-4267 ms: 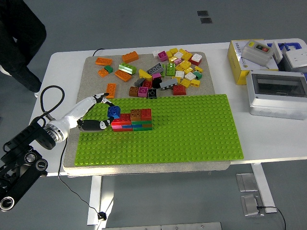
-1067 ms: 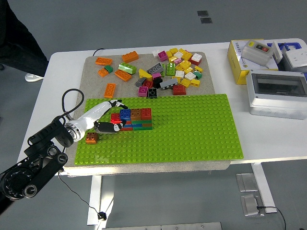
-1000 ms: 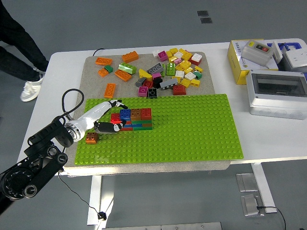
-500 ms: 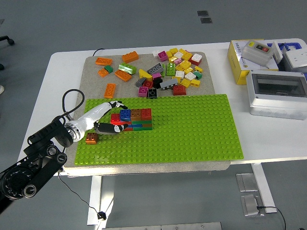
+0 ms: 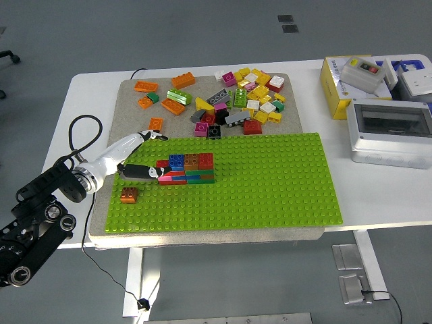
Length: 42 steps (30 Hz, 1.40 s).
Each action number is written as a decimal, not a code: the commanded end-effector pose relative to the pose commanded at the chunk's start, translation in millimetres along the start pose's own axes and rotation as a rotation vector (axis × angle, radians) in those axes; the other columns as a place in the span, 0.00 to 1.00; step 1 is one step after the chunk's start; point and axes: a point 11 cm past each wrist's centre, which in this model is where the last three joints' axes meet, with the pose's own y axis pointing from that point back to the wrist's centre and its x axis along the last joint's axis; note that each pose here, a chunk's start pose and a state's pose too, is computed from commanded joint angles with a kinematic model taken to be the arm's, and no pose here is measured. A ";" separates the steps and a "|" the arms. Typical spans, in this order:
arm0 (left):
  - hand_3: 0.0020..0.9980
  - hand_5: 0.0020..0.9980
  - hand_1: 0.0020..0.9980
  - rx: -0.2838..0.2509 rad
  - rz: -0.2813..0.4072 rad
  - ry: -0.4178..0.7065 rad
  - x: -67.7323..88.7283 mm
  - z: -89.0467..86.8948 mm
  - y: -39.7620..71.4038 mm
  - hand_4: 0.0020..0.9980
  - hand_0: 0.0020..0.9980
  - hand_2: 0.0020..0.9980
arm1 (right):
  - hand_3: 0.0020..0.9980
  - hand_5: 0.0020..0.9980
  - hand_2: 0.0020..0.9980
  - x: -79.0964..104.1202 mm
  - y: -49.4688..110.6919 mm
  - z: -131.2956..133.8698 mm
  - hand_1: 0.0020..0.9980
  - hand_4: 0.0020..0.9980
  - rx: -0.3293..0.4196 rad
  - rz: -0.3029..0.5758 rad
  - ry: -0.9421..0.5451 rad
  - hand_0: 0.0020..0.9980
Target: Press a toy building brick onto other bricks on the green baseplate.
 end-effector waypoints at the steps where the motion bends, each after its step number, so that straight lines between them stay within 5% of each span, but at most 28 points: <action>1: 0.63 0.48 1.00 -0.005 0.008 -0.010 3.4 1.6 3.3 0.86 1.00 1.00 | 0.74 1.00 0.44 0.1 0.0 0.2 0.64 0.62 -0.001 0.000 0.000 0.71; 6: 0.63 0.48 1.00 -0.056 0.007 -0.061 4.2 20.7 14.8 0.86 1.00 1.00 | 0.74 1.00 0.44 0.7 -0.3 1.4 0.64 0.62 -0.003 0.001 -0.001 0.71; 12: 0.60 0.51 1.00 -0.072 -0.026 -0.062 -9.7 26.4 13.8 0.86 1.00 1.00 | 0.74 1.00 0.44 0.3 -0.3 1.4 0.64 0.62 -0.003 0.001 0.001 0.71; 42: 0.60 0.52 1.00 -0.012 -0.077 0.031 -39.0 -2.2 -8.2 0.87 1.00 1.00 | 0.74 1.00 0.44 -2.4 0.1 -0.4 0.64 0.62 0.000 -0.004 0.005 0.70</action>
